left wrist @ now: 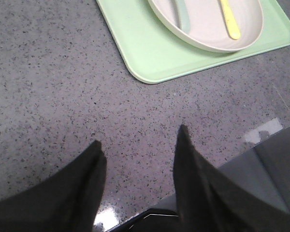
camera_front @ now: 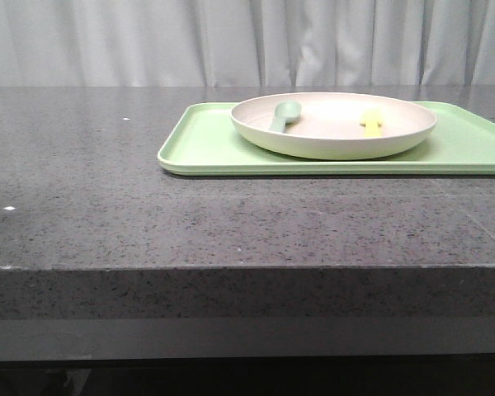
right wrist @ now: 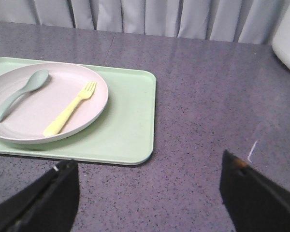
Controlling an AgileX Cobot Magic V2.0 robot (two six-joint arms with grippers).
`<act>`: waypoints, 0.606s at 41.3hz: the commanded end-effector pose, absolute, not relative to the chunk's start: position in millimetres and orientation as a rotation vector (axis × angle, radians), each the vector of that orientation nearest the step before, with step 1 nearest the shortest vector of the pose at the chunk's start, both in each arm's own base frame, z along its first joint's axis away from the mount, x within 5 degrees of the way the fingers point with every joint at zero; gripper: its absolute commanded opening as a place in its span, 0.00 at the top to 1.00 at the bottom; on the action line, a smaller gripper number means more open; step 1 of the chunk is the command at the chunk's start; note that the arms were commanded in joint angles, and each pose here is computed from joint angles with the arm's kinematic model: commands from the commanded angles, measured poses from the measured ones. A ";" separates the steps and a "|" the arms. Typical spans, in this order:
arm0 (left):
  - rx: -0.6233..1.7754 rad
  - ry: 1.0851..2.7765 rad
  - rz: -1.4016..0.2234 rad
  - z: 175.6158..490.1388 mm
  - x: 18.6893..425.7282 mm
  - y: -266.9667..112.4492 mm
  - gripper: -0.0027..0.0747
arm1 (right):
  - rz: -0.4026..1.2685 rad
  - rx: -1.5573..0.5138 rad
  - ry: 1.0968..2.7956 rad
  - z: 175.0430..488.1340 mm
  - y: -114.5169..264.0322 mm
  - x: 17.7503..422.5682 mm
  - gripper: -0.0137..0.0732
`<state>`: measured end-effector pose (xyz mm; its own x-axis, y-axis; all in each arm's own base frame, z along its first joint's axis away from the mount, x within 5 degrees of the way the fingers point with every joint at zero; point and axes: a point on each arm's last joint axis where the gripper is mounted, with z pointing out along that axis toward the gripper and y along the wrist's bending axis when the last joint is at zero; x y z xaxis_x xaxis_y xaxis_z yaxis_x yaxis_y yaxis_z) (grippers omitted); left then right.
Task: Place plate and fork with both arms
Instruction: 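Raise the left gripper away from the plate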
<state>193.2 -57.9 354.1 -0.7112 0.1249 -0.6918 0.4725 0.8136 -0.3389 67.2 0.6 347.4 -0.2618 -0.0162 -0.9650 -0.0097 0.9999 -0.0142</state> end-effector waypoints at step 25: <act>0.409 2.235 -0.685 368.7 191.1 -59.2 0.55 | 0.016 -0.010 1.914 375.7 1.5 89.3 0.14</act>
